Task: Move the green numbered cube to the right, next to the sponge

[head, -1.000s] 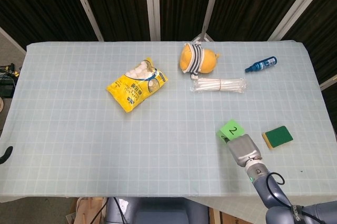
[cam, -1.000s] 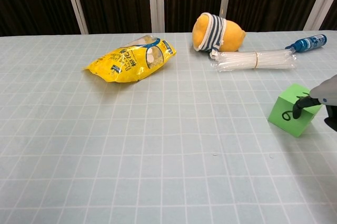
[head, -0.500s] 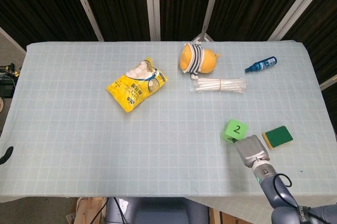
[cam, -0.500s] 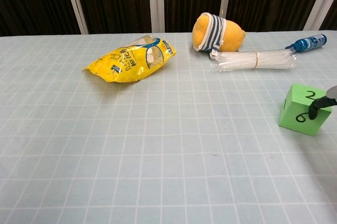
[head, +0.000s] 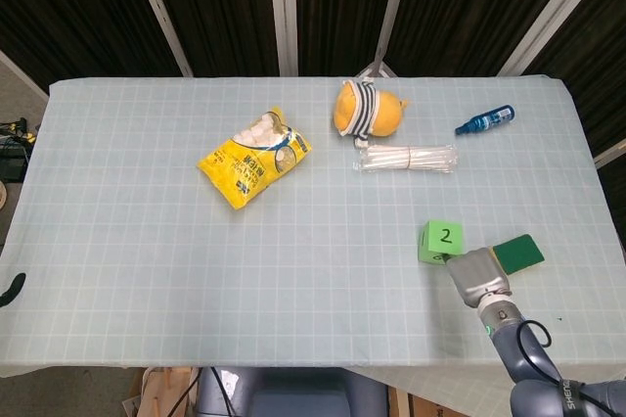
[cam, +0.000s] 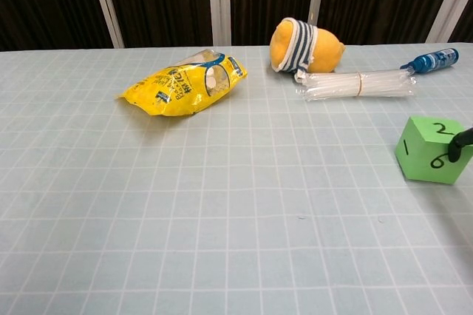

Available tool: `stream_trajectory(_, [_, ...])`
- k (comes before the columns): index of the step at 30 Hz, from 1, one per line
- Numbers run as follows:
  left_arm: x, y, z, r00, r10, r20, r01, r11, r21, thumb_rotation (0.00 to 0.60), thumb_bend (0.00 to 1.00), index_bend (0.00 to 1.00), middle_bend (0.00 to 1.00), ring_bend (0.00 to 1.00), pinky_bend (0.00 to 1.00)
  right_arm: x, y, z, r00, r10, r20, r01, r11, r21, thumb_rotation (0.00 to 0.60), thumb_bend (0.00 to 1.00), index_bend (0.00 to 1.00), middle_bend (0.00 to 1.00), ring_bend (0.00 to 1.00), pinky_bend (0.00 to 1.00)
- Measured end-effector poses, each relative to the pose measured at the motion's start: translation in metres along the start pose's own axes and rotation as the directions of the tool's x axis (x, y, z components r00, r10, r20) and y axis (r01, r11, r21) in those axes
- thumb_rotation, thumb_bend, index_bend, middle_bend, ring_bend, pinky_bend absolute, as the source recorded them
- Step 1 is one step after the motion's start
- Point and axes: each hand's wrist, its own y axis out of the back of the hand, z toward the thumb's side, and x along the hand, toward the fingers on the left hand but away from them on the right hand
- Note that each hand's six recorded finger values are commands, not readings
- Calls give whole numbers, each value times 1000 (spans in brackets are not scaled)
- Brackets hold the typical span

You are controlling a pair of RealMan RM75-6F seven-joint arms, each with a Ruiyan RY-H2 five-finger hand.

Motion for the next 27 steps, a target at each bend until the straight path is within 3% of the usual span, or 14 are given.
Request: stream_trajectory(27, [0,0,1,1000,0,2,0,1000,2,600,369,47,0,0,0,-14,-6,-36,995,56,86,-51,997,-59,600,754,213,831,842,706])
